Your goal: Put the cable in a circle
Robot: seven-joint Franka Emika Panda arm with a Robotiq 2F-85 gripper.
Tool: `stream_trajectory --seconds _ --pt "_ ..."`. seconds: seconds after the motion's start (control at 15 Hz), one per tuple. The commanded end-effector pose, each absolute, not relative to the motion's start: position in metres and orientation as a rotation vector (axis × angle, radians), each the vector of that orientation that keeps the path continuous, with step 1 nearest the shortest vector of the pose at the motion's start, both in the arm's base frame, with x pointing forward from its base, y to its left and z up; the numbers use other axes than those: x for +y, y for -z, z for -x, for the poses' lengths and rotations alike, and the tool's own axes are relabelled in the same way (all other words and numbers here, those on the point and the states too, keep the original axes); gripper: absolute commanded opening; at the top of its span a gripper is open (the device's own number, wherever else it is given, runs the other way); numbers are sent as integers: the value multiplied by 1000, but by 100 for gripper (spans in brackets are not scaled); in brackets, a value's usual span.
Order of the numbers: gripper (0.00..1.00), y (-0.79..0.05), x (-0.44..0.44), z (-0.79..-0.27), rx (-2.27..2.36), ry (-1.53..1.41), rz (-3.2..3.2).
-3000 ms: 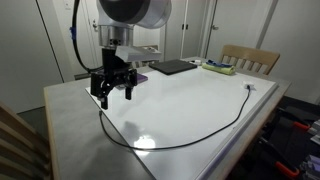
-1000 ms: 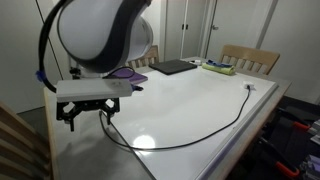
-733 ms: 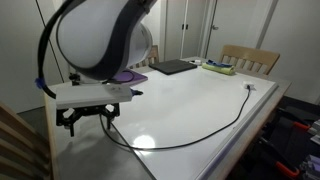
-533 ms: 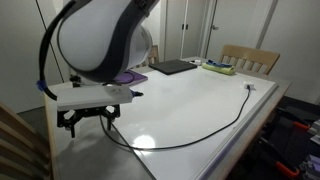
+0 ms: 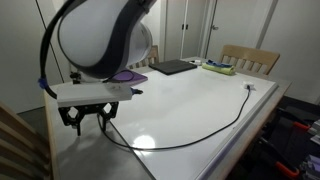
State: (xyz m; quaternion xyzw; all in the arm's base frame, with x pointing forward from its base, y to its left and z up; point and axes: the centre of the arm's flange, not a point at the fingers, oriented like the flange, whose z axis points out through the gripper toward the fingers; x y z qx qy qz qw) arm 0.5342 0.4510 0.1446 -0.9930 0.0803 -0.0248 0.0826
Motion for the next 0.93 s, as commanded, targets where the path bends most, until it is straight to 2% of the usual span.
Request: stream_trajectory --seconds 0.0,0.33,0.4,0.87 --pt "38 -139 443 -536 243 70 2969" --pt "2 -141 436 -539 254 80 2969" --pt "0 -141 435 -539 256 79 2970" --pt "1 -152 427 -540 217 92 2977"
